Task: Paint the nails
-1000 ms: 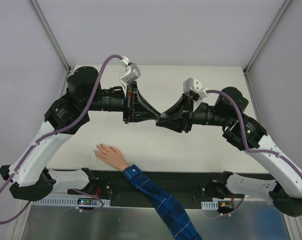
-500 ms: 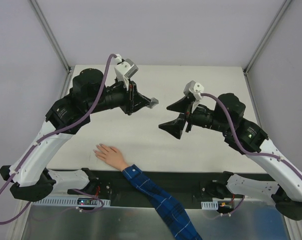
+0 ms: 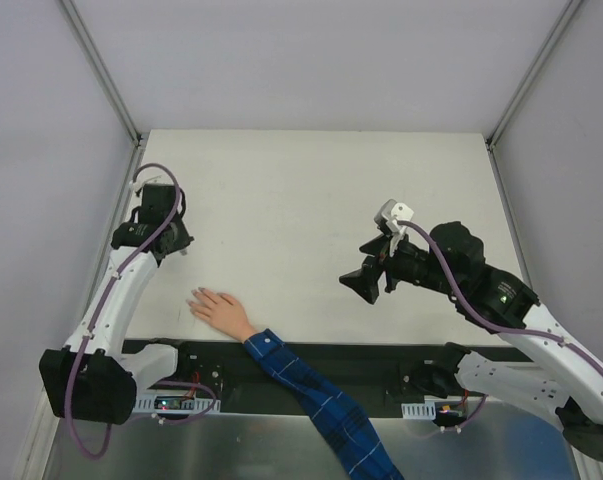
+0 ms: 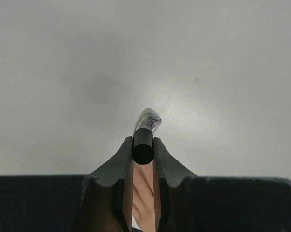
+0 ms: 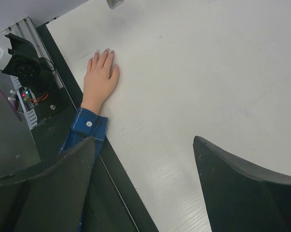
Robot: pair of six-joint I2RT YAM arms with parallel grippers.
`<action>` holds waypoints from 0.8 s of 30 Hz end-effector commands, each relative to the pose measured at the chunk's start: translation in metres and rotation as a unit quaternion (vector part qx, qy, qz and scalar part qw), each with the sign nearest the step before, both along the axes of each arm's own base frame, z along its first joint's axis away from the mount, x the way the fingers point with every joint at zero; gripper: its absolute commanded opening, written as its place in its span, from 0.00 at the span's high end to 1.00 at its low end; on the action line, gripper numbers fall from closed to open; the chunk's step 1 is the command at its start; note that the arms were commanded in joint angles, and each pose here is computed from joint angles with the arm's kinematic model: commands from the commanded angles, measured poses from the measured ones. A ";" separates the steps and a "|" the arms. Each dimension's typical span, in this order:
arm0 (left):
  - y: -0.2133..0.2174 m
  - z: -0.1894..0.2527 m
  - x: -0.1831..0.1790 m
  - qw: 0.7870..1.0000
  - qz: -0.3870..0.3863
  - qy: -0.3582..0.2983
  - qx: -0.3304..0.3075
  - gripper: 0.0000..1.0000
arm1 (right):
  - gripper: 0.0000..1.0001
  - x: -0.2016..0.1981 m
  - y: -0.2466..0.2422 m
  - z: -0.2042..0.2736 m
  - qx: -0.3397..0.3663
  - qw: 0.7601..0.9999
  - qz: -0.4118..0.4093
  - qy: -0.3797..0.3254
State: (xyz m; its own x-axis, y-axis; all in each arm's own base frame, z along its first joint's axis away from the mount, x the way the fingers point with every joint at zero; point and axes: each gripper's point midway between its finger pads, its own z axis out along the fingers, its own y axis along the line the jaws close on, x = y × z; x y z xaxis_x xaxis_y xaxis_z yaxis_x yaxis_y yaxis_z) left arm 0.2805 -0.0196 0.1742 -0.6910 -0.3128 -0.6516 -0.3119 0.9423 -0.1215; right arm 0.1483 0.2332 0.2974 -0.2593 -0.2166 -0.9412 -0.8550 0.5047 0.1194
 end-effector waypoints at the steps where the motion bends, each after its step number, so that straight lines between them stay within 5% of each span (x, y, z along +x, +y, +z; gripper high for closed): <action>1: 0.059 -0.019 -0.008 0.984 0.172 -0.035 0.008 1.00 | 0.15 0.000 0.000 -0.001 0.013 1.000 -0.009 0.008; 9: 0.098 -0.092 -0.028 0.942 0.331 0.035 -0.043 1.00 | 0.16 -0.003 0.006 -0.009 0.026 1.000 0.001 0.017; 16: 0.121 -0.083 -0.005 0.933 0.357 0.020 -0.028 1.00 | 0.16 -0.005 0.001 -0.022 0.025 1.000 -0.003 0.018; 20: 0.121 -0.067 0.042 0.939 0.337 0.008 -0.061 1.00 | 0.16 -0.005 -0.001 -0.023 0.023 1.000 -0.004 0.016; 24: 0.106 -0.076 0.122 0.967 0.230 0.016 -0.107 1.00 | 0.16 -0.005 -0.003 -0.020 0.026 1.000 -0.008 0.011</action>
State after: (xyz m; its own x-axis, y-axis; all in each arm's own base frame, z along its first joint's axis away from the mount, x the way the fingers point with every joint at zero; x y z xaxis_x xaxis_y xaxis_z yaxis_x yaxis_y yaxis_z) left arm 0.3232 0.0941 0.0852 -0.3988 -0.7563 -0.5186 -0.8252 0.5427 -0.1568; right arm 0.1416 0.2299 0.2596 -0.3169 -0.2176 -0.9232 -0.8422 0.5122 0.1684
